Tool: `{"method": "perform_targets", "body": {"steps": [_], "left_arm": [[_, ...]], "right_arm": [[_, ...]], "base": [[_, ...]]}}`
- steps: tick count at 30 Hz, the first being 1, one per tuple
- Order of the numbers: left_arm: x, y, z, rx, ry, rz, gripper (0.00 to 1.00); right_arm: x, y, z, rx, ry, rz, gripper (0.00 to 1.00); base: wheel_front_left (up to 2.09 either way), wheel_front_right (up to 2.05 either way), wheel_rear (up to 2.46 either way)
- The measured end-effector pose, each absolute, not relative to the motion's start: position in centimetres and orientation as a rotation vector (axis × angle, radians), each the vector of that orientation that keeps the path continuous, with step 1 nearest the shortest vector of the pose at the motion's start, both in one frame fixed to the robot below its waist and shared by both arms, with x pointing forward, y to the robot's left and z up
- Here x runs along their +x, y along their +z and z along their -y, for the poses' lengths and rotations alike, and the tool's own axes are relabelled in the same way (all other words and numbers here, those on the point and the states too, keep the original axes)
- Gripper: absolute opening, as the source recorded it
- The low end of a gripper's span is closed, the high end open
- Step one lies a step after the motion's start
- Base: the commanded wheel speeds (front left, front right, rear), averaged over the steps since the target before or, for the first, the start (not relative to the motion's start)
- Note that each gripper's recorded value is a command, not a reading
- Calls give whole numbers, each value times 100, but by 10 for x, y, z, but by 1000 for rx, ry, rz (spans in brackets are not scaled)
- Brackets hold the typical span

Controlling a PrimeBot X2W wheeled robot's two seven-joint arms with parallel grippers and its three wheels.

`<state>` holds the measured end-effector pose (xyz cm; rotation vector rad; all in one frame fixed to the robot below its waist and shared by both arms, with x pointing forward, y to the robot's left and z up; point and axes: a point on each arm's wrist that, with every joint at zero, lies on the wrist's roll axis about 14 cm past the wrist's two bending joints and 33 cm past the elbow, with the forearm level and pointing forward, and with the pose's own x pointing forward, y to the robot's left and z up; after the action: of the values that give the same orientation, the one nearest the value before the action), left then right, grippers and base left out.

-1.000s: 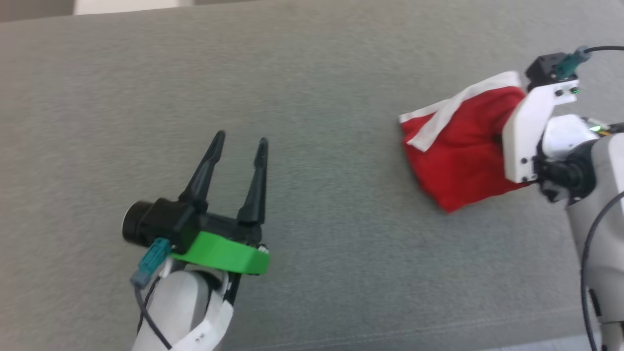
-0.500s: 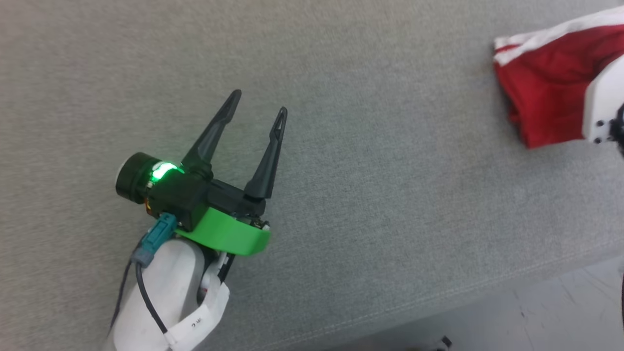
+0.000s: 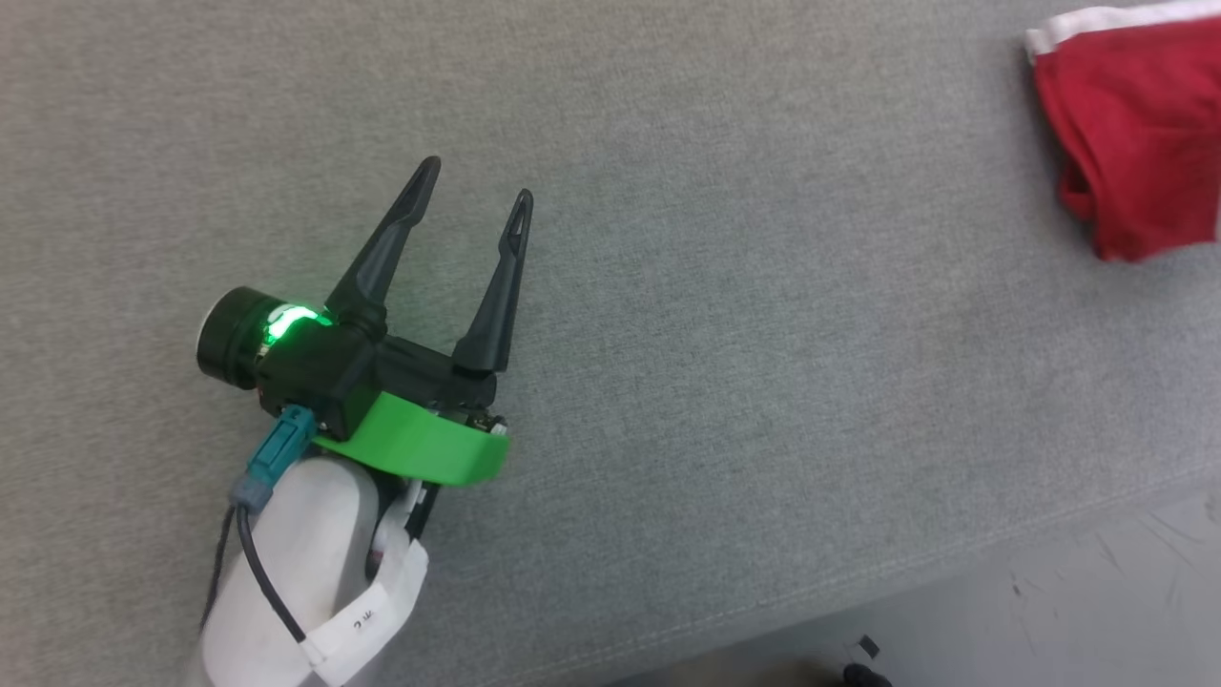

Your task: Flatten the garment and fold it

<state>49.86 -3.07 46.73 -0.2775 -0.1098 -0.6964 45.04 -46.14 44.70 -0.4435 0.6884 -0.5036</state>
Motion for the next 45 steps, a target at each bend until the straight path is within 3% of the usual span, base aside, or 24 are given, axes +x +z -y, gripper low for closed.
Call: {"method": "perform_targets", "body": {"steps": [8, 17, 24, 35, 45], "left_arm": [[488, 497, 9, -324, -598, 134, 100], [461, 507, -41, -281, -440, 108, 100], [440, 518, -75, -233, -340, 118, 100], [401, 531, -111, -202, -237, 141, 100], [375, 539, -126, -197, -182, 165, 100]], "right_arm": [[471, 497, 430, -364, -418, -311, 100], [456, 516, 341, -140, -226, -31, 100], [435, 552, 280, -79, -113, 162, 100], [393, 550, 215, -44, -14, 204, 100], [364, 547, 199, -18, 22, 206, 100]], "base": [[0, 0, 0], [0, 0, 0], [0, 0, 0], [0, 0, 0], [0, 0, 0]]}}
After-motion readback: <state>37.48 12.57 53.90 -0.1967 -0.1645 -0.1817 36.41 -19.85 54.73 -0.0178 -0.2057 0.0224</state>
